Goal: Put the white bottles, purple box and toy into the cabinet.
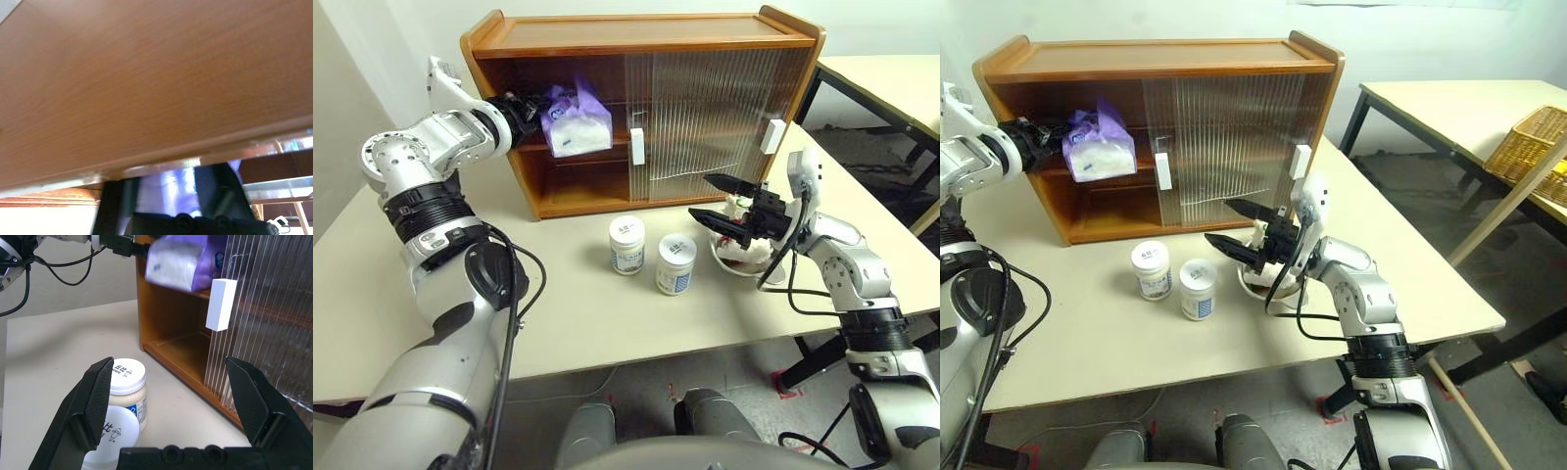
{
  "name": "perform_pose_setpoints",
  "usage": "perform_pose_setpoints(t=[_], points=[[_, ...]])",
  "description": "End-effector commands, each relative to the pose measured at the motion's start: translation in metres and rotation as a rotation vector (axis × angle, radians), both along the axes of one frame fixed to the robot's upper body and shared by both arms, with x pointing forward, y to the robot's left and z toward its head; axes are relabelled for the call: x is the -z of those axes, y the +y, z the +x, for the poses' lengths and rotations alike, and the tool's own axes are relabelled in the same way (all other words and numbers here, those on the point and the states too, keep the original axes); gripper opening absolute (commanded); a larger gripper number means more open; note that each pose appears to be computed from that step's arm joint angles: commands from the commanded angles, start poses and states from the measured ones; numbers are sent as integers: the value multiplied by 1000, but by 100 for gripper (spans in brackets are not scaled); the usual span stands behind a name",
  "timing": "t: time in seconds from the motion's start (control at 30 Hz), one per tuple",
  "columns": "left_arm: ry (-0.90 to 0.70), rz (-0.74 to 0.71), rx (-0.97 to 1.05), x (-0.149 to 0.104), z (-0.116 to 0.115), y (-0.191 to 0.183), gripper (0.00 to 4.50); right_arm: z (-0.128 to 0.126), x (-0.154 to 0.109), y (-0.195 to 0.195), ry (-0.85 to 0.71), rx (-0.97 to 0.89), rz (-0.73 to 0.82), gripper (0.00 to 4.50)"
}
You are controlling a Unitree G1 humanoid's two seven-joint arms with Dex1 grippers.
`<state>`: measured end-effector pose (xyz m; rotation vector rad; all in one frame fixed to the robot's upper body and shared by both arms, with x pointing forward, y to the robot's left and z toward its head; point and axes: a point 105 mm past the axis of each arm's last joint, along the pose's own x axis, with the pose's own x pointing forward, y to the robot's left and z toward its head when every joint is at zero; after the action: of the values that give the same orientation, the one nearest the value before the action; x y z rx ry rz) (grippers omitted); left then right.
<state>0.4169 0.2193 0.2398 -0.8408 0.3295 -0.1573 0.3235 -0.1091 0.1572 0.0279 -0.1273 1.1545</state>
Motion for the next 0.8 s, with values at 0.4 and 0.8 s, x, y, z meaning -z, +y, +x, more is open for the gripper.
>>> perform_pose_setpoints(t=[0.4,0.8], points=[[-141,107,36,-10,-8,-6,448,-2,2,0,-3,-8,-20,450],[-301,224,-10,-19,-39,-3,448,-1,4,-2,7,-17,-33,450]])
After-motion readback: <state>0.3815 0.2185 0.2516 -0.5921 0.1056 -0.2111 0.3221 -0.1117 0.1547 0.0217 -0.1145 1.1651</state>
